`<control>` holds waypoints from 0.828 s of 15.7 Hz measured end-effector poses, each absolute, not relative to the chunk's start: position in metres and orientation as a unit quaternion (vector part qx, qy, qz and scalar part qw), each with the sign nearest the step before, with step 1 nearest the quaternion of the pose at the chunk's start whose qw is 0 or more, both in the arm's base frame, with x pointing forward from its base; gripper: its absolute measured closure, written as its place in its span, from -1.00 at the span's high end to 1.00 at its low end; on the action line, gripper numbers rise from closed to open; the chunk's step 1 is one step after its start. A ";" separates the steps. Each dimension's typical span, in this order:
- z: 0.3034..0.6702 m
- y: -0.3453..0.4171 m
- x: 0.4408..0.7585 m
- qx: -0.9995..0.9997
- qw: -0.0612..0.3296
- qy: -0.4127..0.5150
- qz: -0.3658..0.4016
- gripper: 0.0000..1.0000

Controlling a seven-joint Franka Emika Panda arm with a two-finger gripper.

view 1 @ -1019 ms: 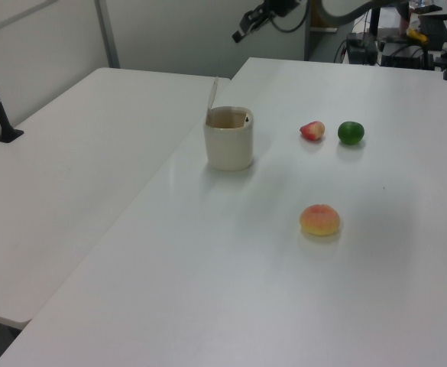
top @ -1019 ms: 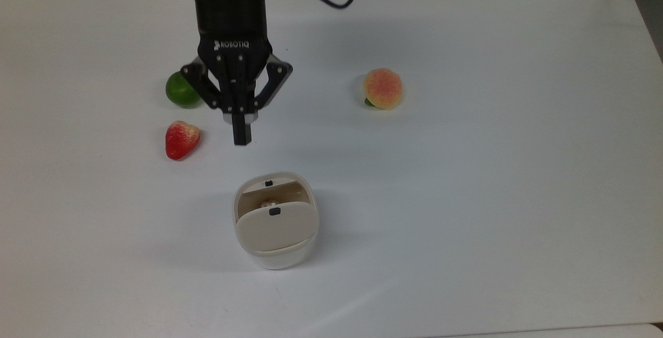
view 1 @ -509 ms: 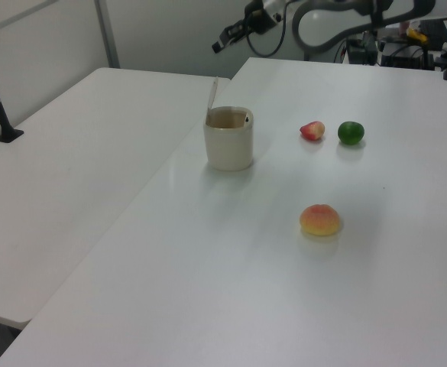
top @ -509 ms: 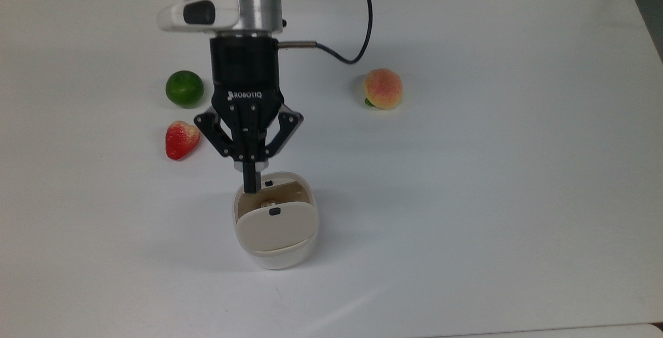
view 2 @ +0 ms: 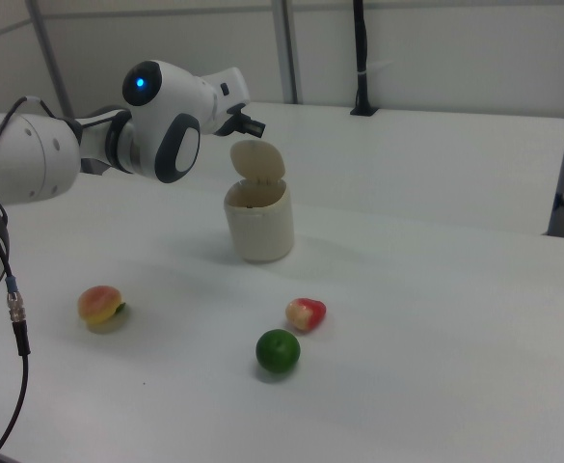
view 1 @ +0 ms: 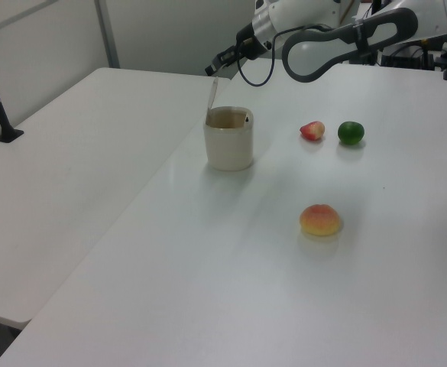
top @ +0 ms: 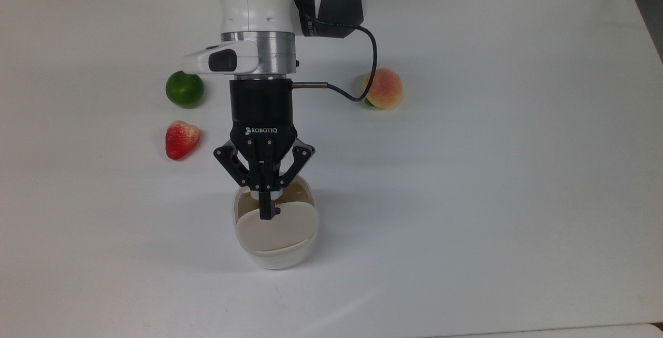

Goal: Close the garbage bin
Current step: 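Push the raised lid down with the gripper fingertips until it shuts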

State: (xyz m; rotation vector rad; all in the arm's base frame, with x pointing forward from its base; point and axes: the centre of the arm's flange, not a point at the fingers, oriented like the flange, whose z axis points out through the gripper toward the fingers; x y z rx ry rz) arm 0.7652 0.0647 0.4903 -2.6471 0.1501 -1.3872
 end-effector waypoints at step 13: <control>0.475 0.062 0.752 -0.893 0.072 0.052 -0.440 -0.98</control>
